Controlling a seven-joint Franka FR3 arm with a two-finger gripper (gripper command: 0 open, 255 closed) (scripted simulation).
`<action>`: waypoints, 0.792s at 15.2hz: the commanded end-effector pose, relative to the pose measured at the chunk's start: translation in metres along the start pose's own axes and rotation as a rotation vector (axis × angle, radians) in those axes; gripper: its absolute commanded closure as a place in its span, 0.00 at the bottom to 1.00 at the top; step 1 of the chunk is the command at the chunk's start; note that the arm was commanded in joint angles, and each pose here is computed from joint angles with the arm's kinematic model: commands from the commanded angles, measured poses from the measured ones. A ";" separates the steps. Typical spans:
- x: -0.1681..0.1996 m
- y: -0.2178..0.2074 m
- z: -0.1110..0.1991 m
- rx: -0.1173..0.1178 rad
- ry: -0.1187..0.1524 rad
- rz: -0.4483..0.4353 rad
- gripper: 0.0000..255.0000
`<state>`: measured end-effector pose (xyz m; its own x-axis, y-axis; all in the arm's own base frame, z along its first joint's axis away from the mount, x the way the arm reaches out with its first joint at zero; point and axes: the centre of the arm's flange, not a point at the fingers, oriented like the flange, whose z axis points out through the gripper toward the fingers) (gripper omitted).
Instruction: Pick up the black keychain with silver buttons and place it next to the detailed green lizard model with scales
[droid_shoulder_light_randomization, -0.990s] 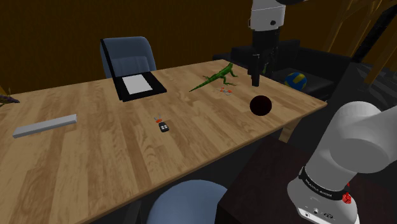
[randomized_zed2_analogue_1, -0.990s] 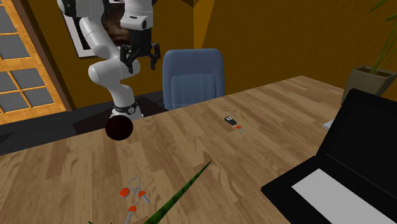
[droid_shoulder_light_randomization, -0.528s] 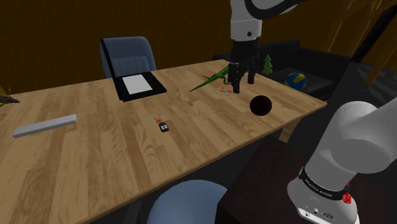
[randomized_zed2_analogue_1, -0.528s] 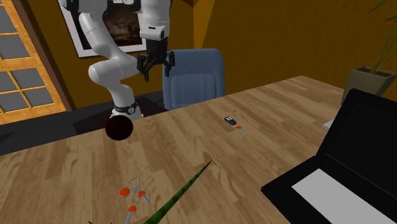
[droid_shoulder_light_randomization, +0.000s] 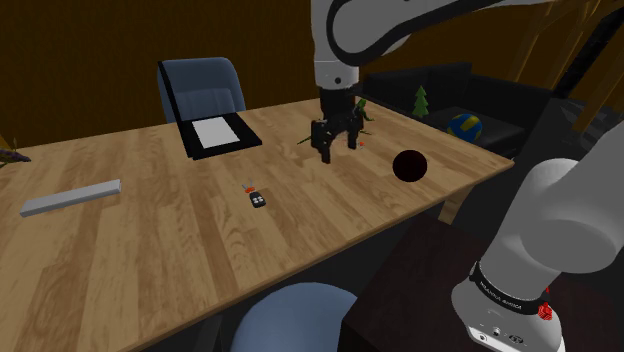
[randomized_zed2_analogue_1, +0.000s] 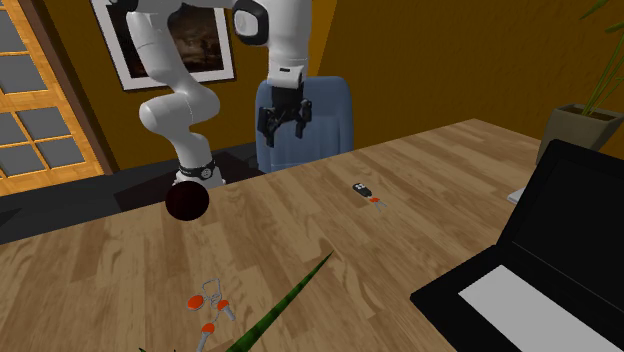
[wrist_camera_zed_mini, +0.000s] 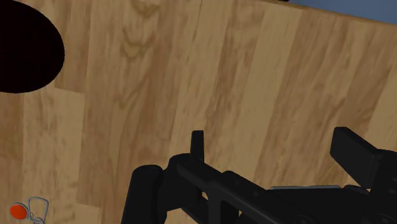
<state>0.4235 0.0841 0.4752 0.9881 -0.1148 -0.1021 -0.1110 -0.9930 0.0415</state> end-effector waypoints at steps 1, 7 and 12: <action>0.018 -0.014 0.007 0.006 0.006 0.005 0.00; 0.073 -0.060 0.031 0.021 0.023 0.018 0.00; 0.120 -0.099 0.050 0.033 0.036 0.029 0.00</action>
<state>0.5365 0.1575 0.4133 0.9878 -0.1399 -0.0679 -0.1393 -0.9902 0.0143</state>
